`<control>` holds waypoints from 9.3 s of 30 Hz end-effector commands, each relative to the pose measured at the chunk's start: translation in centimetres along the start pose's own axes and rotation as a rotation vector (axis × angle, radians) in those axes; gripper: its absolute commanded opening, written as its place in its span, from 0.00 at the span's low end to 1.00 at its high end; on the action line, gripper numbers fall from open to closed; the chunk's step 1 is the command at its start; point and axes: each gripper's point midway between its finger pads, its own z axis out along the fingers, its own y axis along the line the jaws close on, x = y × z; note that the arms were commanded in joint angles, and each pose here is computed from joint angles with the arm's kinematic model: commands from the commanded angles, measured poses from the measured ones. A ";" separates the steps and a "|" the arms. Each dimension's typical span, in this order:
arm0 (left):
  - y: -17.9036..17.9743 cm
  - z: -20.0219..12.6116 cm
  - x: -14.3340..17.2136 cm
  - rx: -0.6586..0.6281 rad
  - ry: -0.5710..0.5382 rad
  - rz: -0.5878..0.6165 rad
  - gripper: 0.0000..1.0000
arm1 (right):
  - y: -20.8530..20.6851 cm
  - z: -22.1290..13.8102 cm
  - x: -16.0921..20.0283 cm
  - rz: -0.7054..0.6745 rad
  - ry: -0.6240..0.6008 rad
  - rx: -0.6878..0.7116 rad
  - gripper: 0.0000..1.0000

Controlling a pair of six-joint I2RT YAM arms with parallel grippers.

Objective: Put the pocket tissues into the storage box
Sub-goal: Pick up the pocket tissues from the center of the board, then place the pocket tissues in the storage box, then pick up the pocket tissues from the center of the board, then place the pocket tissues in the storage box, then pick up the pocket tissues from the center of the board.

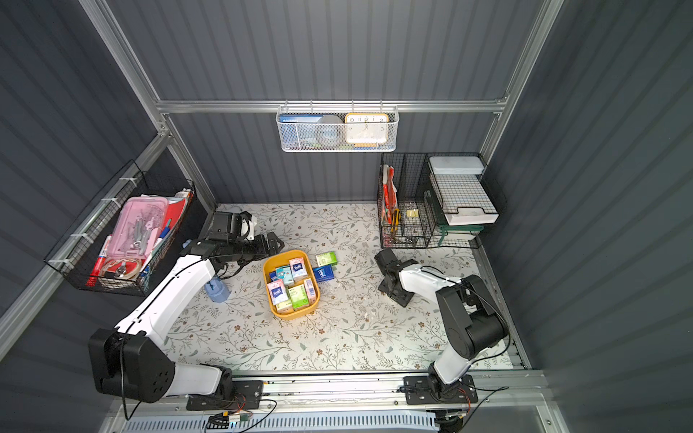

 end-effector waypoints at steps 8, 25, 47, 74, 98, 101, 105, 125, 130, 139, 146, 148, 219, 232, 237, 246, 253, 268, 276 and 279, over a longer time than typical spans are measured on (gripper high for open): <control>0.3 -0.2 0.5 -0.008 0.001 0.001 0.99 | -0.5 -0.8 -0.2 -0.011 -0.013 -0.007 0.43; 4.4 1.7 0.8 -0.061 0.009 -0.146 0.99 | 16.2 -10.8 3.4 -0.560 -0.008 -0.332 0.41; 9.9 0.2 4.1 -0.219 0.034 -0.218 0.99 | 29.1 -12.1 15.4 -1.032 0.118 -0.472 0.45; 7.3 -0.7 0.9 -0.136 0.013 -0.103 0.99 | 28.0 -15.4 9.9 -0.946 0.035 -0.486 0.74; -0.4 3.1 -0.2 0.041 0.072 -0.049 0.99 | 9.7 -4.1 -8.3 -0.616 0.051 -0.271 0.78; -0.4 3.0 -0.2 0.039 0.071 -0.049 0.99 | 9.1 -2.8 -9.3 -0.604 0.059 -0.250 0.79; -0.2 3.0 0.0 0.028 0.070 -0.052 0.99 | 8.6 -1.5 -9.9 -0.588 0.069 -0.246 0.80; 0.1 2.7 0.2 0.014 0.059 -0.058 0.99 | 7.6 1.2 -9.0 -0.550 0.163 -0.238 0.79; 0.0 2.9 0.3 0.026 0.062 -0.061 0.99 | 7.4 0.6 -5.4 -0.531 0.214 -0.249 0.79; 0.1 2.3 0.6 0.022 0.051 -0.044 0.99 | 8.2 -1.0 0.5 -0.545 0.260 -0.201 0.79; 0.4 2.0 1.0 0.012 0.051 -0.031 0.99 | 4.5 -0.7 -0.7 -0.568 0.258 -0.076 0.84; 0.3 2.0 1.0 0.018 0.050 -0.034 0.99 | 4.2 -0.9 -1.1 -0.554 0.256 -0.074 0.84; 9.9 -0.1 2.5 -0.177 0.000 -0.257 0.99 | 32.4 -14.9 15.5 -1.003 0.140 -0.593 0.45; 10.3 -0.4 2.2 -0.187 -0.008 -0.250 0.99 | 33.2 -14.0 19.1 -1.046 0.190 -0.579 0.45; 10.3 -0.2 2.3 -0.178 0.001 -0.253 0.99 | 32.5 -13.3 19.0 -1.062 0.184 -0.537 0.46; 10.0 -0.1 2.0 -0.164 0.002 -0.251 0.99 | 32.4 -13.2 18.7 -1.076 0.165 -0.524 0.66; 9.8 -0.1 2.1 -0.156 0.008 -0.249 0.99 | 33.1 -15.5 17.1 -1.057 0.093 -0.561 0.70; 7.6 0.4 0.5 -0.039 0.023 -0.198 0.99 | 31.1 -15.6 7.3 -0.854 0.024 -0.591 0.73; 6.5 0.9 0.6 -0.012 0.038 -0.190 0.99 | 32.2 -11.1 4.8 -0.806 0.060 -0.635 0.72; 6.2 1.0 0.7 -0.005 0.040 -0.188 0.99 | 33.0 -9.4 4.6 -0.796 0.081 -0.660 0.72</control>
